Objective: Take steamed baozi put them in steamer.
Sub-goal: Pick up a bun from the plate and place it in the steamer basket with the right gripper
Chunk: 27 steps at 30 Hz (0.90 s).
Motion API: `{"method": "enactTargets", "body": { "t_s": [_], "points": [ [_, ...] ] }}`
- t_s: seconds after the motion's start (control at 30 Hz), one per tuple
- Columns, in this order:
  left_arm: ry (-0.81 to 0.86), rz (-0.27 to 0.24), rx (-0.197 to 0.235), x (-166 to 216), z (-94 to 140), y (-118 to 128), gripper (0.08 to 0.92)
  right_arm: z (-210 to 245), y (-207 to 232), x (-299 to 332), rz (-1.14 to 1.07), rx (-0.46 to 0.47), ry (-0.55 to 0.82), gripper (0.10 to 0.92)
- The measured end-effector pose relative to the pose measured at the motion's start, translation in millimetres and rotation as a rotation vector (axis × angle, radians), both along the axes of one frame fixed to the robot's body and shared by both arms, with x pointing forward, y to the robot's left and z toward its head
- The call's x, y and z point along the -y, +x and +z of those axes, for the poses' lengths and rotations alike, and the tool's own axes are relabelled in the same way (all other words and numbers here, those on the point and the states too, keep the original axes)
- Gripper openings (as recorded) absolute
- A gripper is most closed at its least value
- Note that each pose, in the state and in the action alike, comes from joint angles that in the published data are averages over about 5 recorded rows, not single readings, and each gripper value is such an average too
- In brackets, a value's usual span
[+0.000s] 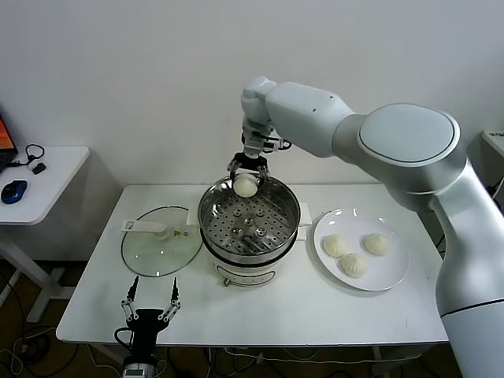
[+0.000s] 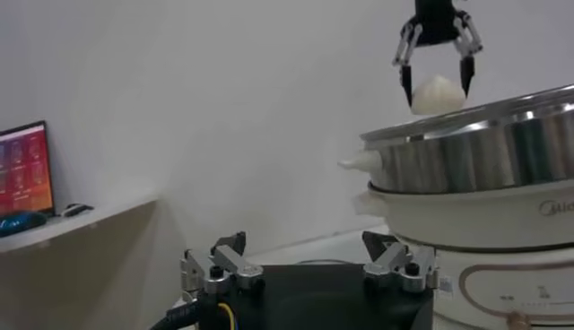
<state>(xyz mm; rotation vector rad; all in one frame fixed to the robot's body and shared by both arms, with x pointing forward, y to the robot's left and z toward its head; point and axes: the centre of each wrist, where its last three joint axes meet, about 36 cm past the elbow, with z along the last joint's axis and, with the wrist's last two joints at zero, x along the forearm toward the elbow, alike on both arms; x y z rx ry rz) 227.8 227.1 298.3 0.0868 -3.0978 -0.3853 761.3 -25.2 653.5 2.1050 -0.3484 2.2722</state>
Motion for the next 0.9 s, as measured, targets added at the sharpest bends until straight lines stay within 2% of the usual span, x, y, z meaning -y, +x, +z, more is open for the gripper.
{"method": "enactTargets", "body": {
  "t_s": [0.77,0.9],
  "points": [
    [-0.009,-0.001,0.002,3.3,-0.2,1.8,0.823,-34.0,10.3,13.5,-0.061,-0.012,0.023,0.729],
    [-0.009,-0.001,0.002,3.2,0.3,1.2,0.823,-33.9,10.4,13.2,-0.062,-0.012,0.036,0.768]
  ]
}}
